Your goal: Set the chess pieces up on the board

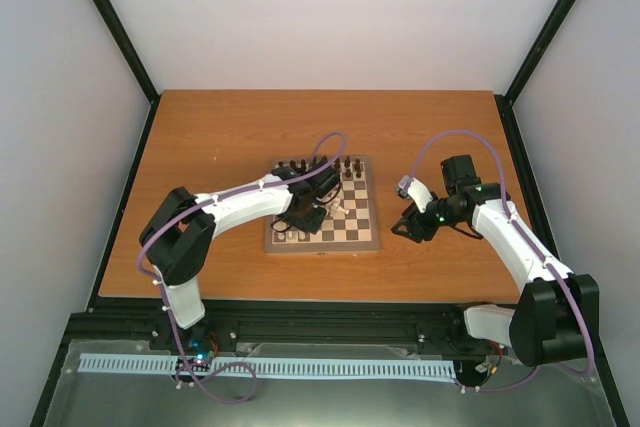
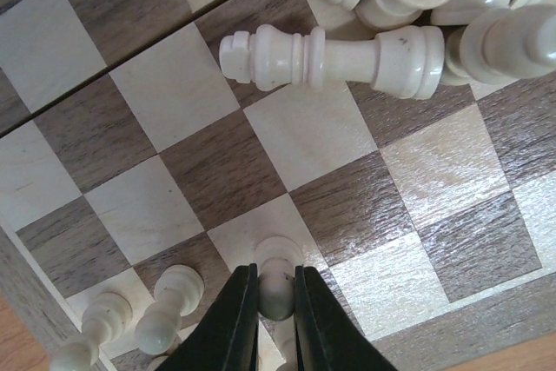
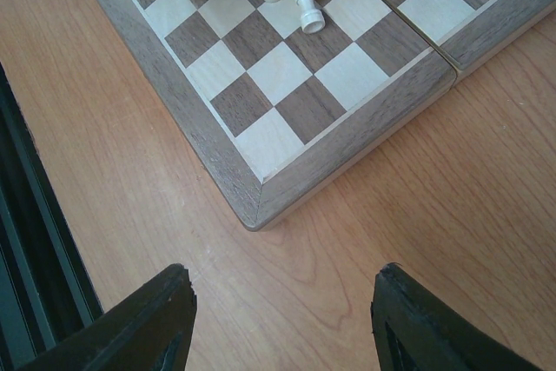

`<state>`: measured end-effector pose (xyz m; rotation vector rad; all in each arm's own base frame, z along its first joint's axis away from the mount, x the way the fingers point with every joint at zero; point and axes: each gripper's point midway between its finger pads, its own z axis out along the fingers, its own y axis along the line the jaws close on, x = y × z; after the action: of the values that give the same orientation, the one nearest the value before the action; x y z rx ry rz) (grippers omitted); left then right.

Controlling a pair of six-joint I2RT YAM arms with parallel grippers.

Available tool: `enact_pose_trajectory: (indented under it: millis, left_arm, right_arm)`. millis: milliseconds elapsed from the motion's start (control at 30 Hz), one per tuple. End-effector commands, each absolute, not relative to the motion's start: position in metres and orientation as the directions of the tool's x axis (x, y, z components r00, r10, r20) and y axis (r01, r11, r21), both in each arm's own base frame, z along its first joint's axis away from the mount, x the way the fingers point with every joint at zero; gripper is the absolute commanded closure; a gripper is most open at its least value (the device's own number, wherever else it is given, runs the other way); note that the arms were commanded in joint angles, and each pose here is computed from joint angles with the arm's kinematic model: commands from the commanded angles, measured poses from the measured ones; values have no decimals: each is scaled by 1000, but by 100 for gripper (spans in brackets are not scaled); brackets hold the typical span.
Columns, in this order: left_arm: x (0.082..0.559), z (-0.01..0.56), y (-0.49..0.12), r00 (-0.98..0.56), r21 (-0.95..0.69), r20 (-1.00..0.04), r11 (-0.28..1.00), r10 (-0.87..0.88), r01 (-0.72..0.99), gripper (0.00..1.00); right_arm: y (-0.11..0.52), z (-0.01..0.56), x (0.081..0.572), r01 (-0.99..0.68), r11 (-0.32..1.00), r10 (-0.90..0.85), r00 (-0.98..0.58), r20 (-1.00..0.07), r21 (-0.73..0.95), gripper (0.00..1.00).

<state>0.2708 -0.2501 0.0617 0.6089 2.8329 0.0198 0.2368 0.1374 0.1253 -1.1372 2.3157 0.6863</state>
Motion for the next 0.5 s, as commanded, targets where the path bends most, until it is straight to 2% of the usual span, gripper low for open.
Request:
enact_pose_trajectory:
  millis: [0,100,233,333,467]
  left_arm:
    - [267,58,-255,-872,62,-218,898,438,435,92]
    - [267,57,-255,-874,64,-211,898,439,435,92]
    - [271,60,-255,-874,73,-226,902,430,424,81]
    - [279,75,-257,-870,81,-265,908,416,410,74]
    - [291,114,-260,-853,90,-343,918,393,387,71]
  right_arm:
    - [141,124,232,-827,509,-589,-536,-605,236,43]
    - [141,124,232,-827,509,-590,-536,-604,237,43]
    - [141,124,232,-828,508,-590,-535,-605,238,43]
    - [141,124,232,-828,508,-590,-535,-605,238,43]
    - [141,126,232,-830,506,-589,-530,-609,234,43]
